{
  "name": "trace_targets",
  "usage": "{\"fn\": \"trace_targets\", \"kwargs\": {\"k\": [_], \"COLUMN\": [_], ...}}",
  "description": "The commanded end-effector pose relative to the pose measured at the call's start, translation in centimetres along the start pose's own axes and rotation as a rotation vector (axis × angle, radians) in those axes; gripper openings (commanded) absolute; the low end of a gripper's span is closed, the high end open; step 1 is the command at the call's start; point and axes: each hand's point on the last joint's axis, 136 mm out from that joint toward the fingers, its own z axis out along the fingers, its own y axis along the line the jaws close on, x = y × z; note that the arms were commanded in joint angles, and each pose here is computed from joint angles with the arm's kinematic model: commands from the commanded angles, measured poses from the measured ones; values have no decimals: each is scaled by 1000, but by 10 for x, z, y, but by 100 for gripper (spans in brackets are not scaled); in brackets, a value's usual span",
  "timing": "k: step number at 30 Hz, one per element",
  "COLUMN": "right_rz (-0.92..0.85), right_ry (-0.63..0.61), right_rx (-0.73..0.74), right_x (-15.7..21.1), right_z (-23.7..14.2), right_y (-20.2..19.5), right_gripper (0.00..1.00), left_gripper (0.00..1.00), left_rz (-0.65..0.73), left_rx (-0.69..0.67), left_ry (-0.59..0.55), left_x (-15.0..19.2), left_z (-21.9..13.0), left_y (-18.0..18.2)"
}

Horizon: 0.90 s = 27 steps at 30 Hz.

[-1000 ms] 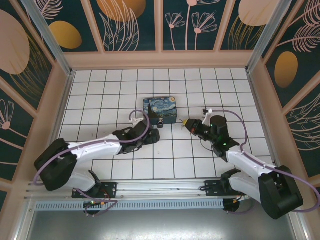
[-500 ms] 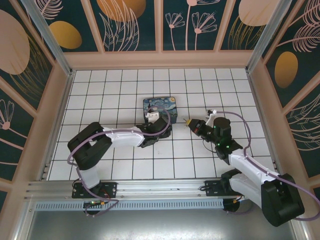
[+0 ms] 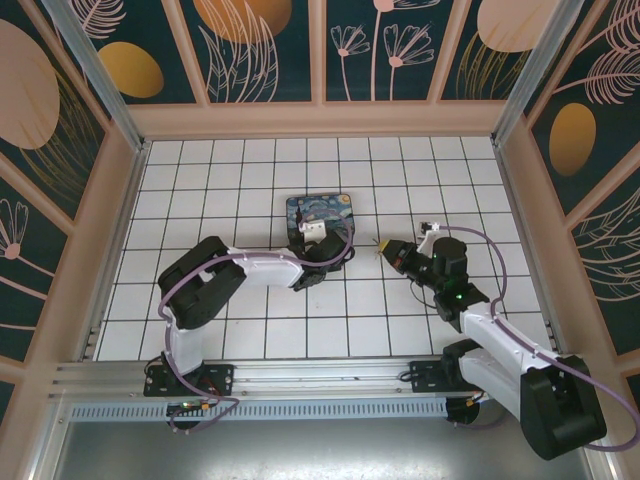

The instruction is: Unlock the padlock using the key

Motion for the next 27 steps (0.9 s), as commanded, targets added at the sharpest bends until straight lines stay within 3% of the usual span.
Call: {"fn": "trace_targets", "kwargs": {"k": [1,9,16,19,27], "right_rz": [-4,-4,-8,-14,-23], "right_ry": [19,30,35,32,42], "right_rx": [-9,22,19,12,0], "right_x": [5,14,17,16,16], "right_z": [-3,-10,-12,-12,-14], "right_y": [-2,-12,-13,-11,-5], "right_gripper": [0,0,0,0,0], "left_gripper": [56,44,58,57,43], "left_rz": [2,67,101,93,66], "left_rx": [-45,-46,-85,-105,-99], "left_ry": [-33,-26,-15,-10,-24], "left_x": [-6,-9,-8,-6,-11], "left_z": [2,3,8,14,15], "left_y": [3,-4,-3,-3,-1]}}
